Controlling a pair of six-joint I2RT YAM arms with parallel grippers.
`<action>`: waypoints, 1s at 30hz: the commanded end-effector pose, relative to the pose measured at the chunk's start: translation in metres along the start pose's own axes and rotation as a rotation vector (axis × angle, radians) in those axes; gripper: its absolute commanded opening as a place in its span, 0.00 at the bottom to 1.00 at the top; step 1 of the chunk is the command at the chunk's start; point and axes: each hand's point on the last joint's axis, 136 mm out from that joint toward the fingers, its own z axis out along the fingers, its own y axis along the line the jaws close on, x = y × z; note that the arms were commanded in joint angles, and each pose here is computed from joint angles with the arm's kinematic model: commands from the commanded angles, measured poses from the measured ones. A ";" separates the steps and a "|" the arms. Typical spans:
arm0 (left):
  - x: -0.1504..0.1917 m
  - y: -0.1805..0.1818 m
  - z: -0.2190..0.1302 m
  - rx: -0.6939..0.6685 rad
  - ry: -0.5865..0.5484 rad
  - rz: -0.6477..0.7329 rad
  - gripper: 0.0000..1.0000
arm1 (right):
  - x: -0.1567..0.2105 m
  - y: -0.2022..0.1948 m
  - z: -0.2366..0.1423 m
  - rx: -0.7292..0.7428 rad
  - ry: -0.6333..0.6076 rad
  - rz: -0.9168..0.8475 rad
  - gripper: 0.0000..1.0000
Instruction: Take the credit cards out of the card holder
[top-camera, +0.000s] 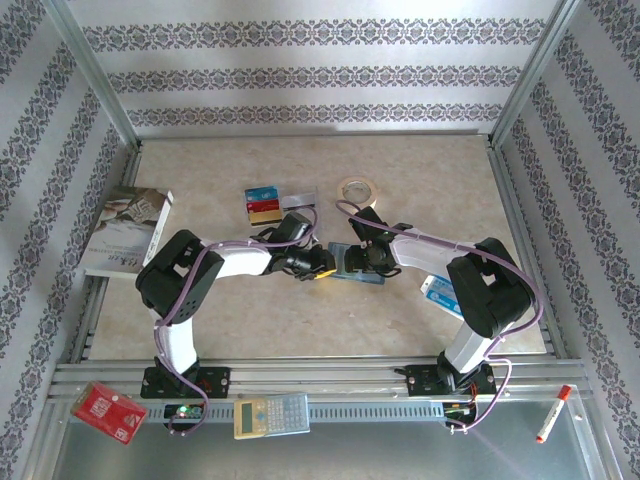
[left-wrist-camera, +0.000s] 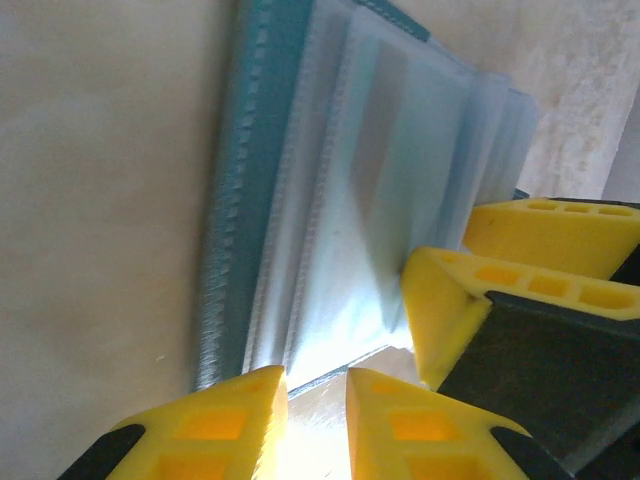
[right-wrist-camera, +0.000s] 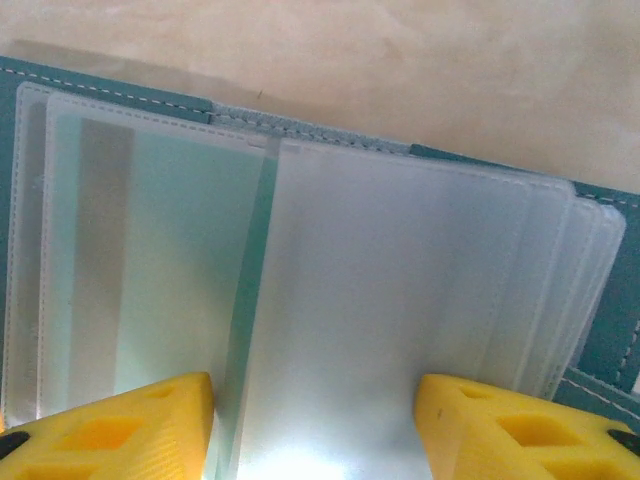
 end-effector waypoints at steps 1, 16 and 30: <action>-0.005 -0.009 0.003 -0.025 -0.020 -0.008 0.23 | 0.034 -0.019 0.017 0.050 0.125 0.005 0.59; 0.004 0.026 0.018 -0.149 0.003 -0.081 0.26 | 0.035 -0.019 0.019 0.044 0.127 0.013 0.58; 0.014 0.005 0.024 -0.114 0.093 -0.012 0.27 | 0.041 -0.013 0.027 -0.056 0.163 0.073 0.57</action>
